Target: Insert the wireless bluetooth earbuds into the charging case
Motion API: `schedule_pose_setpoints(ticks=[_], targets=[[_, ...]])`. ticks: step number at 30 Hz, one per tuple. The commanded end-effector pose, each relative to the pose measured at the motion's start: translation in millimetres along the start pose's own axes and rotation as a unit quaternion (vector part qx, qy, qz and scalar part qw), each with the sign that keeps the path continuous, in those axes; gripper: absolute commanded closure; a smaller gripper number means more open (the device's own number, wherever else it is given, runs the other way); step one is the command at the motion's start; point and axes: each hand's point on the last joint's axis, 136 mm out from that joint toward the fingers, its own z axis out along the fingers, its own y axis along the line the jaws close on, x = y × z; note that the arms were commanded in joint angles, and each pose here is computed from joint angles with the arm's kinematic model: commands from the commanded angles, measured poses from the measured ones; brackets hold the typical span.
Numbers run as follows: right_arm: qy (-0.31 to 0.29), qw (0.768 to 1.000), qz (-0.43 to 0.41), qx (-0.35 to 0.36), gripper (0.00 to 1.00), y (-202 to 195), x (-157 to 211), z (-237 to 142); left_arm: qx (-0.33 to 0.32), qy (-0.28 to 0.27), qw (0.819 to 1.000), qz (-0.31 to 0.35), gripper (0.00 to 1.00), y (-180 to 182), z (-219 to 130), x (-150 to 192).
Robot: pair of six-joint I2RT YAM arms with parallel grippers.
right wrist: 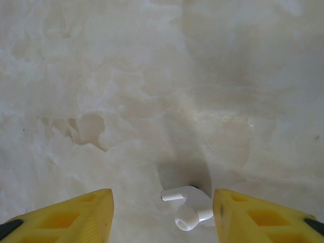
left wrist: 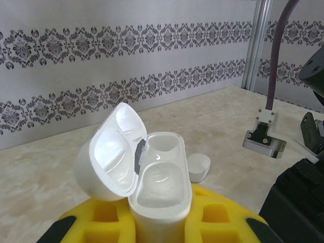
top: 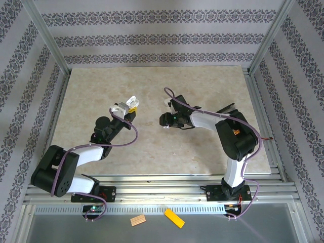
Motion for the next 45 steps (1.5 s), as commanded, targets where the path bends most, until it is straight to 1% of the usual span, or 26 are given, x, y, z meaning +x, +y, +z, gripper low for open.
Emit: schedule_pose_setpoints(ticks=[1,4,12,26,29,32,45], targets=[[0.004,1.0,0.002,-0.003,0.48,7,-2,2,0.001,-0.033,0.999,-0.002,1.0,4,1,-16],[0.009,1.0,-0.002,-0.002,0.5,7,2,3,0.002,-0.033,0.999,-0.004,1.0,4,2,-16],[0.019,1.0,-0.005,0.002,0.52,4,4,8,0.009,-0.036,0.999,-0.006,1.0,2,4,-16],[0.04,0.999,-0.007,-0.011,0.52,6,11,14,0.019,-0.034,0.999,-0.01,1.0,-2,3,-13],[0.043,0.999,-0.007,-0.013,0.54,7,13,14,0.018,-0.033,0.999,-0.009,1.0,-1,4,-13],[0.043,0.999,-0.007,-0.01,0.59,5,15,12,0.019,-0.035,0.999,-0.009,1.0,-1,5,-14],[0.049,0.999,-0.009,0.013,0.72,-7,16,14,0.026,-0.032,0.999,-0.011,1.0,-3,8,-9]])
